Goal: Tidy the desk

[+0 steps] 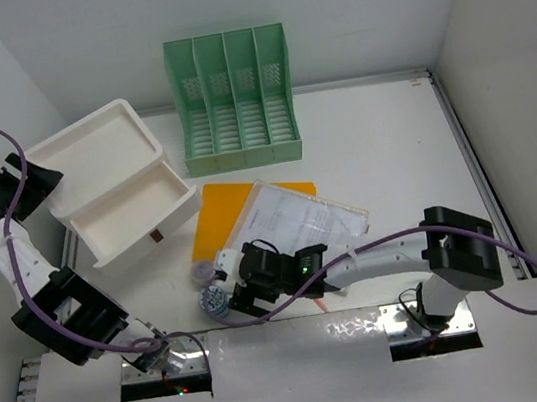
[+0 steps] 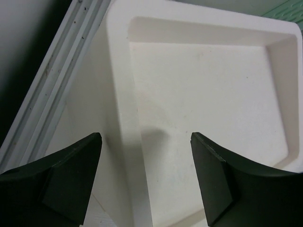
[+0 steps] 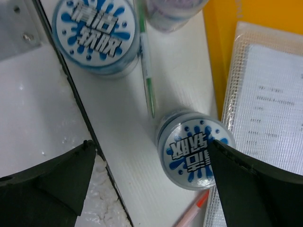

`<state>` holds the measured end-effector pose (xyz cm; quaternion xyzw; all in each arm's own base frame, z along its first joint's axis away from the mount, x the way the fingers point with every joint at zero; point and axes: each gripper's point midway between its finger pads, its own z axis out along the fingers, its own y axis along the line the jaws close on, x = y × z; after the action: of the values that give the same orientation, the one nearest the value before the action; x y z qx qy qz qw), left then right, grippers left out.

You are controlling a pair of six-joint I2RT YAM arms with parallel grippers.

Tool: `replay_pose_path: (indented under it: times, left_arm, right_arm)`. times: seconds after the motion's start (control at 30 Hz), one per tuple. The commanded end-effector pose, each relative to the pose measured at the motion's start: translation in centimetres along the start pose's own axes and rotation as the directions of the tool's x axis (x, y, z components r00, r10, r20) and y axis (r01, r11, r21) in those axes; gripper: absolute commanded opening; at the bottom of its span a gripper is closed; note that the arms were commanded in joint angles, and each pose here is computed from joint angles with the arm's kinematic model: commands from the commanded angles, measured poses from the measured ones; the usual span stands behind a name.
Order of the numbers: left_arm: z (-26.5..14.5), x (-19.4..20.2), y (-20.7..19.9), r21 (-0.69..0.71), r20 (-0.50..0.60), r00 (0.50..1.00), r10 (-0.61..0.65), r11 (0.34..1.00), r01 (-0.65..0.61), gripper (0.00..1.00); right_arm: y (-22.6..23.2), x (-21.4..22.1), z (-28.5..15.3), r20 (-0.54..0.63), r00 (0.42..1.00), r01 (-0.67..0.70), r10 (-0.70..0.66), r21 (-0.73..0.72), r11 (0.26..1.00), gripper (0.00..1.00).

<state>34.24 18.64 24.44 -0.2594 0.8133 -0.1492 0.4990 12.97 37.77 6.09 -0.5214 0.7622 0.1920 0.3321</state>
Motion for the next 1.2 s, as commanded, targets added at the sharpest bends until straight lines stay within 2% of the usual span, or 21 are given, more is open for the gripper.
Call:
replay_pose_path:
  times: [0.0,0.13,0.23,0.3,0.53,0.73,0.83,0.93,0.97,1.0,1.03,1.07,1.17]
  left_arm:
    - [-2.0,-2.5,-2.1,0.01,0.062,0.993,0.097,0.995,-0.098,0.74]
    - [-3.1,-3.4,-2.8,-0.006,0.1,0.986,0.131,0.991,-0.131,0.79]
    - [-4.2,-4.4,-3.7,-0.014,0.134,0.976,0.17,0.985,-0.17,0.79]
    - [-5.0,-4.9,-4.4,-0.014,0.156,0.969,0.193,0.981,-0.193,0.85]
    - [-6.0,-3.7,-7.5,0.135,0.142,0.964,0.223,0.961,-0.242,0.88]
    - [-5.9,-3.1,-7.8,0.17,0.133,0.956,0.261,0.944,-0.282,0.88]
    - [-5.9,-3.9,-8.3,0.165,0.161,0.953,0.257,0.945,-0.283,0.87]
    - [-5.6,-4.6,-10.3,0.127,0.181,0.934,0.307,0.935,-0.332,0.86]
    - [-5.3,-4.3,-13.0,0.162,0.182,0.922,0.342,0.914,-0.371,0.86]
    - [-5.2,-4.0,-14.1,0.162,0.181,0.913,0.367,0.904,-0.396,0.86]
    - [-5.5,-3.7,-16.4,0.177,0.193,0.896,0.401,0.884,-0.433,0.86]
    - [-5.8,-3.7,-17.4,0.186,0.201,0.885,0.42,0.871,-0.456,0.86]
    - [-7.0,-3.8,-19.3,0.209,0.214,0.864,0.456,0.843,-0.496,0.86]
  right_arm:
    - [-1.2,0.1,-0.4,-0.072,0.996,0.063,-0.056,0.107,0.992,0.99]
    - [-2.3,0.5,-0.3,-0.084,0.995,0.061,-0.047,0.181,0.982,0.99]
    - [-4.5,0.0,-1.2,-0.105,0.994,0.065,-0.034,0.309,0.949,0.98]
    - [-4.8,0.1,-1.6,-0.128,0.991,0.088,-0.048,0.328,0.941,0.98]
    - [-2.9,1.3,0.8,-0.134,0.986,0.126,-0.099,0.209,0.97,0.99]
    - [-2.5,1.5,1.9,-0.095,0.994,0.063,-0.049,0.149,0.987,0.97]
    - [-2.8,1.3,2.5,-0.095,0.995,0.028,-0.016,0.125,0.992,0.9]
    - [-2.7,1.7,2.8,-0.119,0.993,0.019,-0.005,0.114,0.993,0.77]
    - [-2.6,1.6,2.8,-0.114,0.993,0.014,-0.002,0.108,0.994,0.73]
    - [-2.4,1.6,2.7,-0.108,0.994,0.009,0.002,0.101,0.995,0.64]
    - [-2.4,1.8,2.7,-0.106,0.994,0.006,0.005,0.103,0.995,0.59]
    - [-2.5,1.8,2.5,-0.099,0.995,-0.001,0.011,0.106,0.994,0.46]
    - [-2.5,2.3,2.3,-0.093,0.995,-0.014,0.024,0.11,0.994,0.27]
